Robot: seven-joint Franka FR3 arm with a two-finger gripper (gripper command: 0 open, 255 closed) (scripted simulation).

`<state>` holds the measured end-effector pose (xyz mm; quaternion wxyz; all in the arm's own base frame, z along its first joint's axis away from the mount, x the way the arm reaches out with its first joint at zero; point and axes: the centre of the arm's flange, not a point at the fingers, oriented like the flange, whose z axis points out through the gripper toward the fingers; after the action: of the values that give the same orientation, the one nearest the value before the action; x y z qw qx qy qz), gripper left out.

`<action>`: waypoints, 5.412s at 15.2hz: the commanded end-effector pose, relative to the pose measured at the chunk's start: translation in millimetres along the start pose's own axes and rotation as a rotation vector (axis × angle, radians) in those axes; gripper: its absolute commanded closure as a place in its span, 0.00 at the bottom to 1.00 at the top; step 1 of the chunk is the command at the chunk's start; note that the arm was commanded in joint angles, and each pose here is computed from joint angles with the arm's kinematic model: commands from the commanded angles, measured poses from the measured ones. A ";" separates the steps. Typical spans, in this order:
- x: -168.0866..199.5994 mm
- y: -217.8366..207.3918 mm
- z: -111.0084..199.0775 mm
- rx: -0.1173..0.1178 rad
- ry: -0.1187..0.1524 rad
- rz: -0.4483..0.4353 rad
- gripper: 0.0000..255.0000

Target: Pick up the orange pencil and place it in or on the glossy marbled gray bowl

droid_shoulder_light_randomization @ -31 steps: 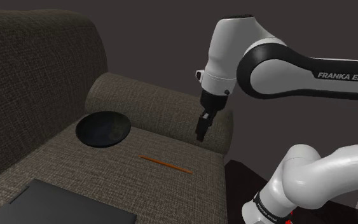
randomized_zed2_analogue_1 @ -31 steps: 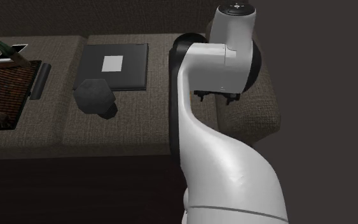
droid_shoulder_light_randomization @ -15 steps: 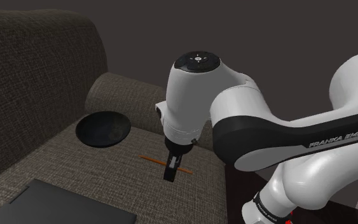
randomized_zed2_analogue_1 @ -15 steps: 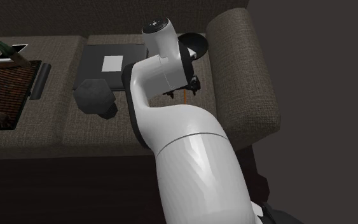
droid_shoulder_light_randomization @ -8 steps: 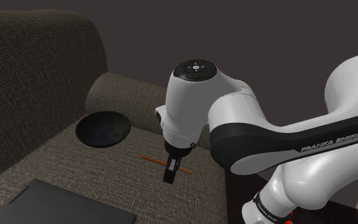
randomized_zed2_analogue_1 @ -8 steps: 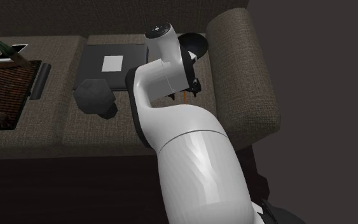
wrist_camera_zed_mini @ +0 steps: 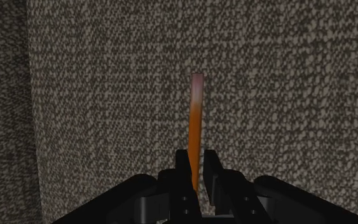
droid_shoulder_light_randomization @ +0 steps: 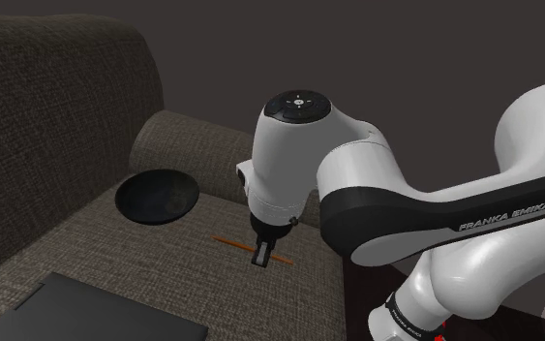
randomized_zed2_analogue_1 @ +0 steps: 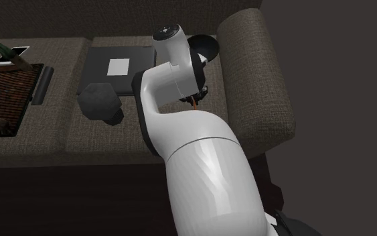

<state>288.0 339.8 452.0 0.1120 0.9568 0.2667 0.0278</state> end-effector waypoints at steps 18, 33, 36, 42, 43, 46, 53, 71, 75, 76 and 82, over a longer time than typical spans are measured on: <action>-0.5 17.0 -71.1 0.000 -0.002 0.000 1.00; 63.7 42.3 -123.4 0.000 -0.002 0.000 1.00; 102.4 50.5 -124.8 0.000 -0.002 0.000 1.00; 179.9 66.8 -127.6 0.000 -0.002 0.000 1.00; 192.8 69.5 -128.0 0.000 -0.002 0.000 1.00; 232.7 77.9 -129.4 0.000 -0.002 0.000 1.00; 233.0 69.4 -93.5 0.000 -0.002 0.000 1.00; 233.3 57.7 -44.0 0.000 -0.002 0.000 1.00; 233.1 57.6 -44.8 0.000 -0.002 0.000 0.00; 233.1 57.6 -44.8 0.000 -0.002 0.000 0.00; 233.4 57.7 -93.9 0.000 -0.002 0.000 0.00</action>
<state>506.7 430.4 548.3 0.1120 0.9568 0.2668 0.0276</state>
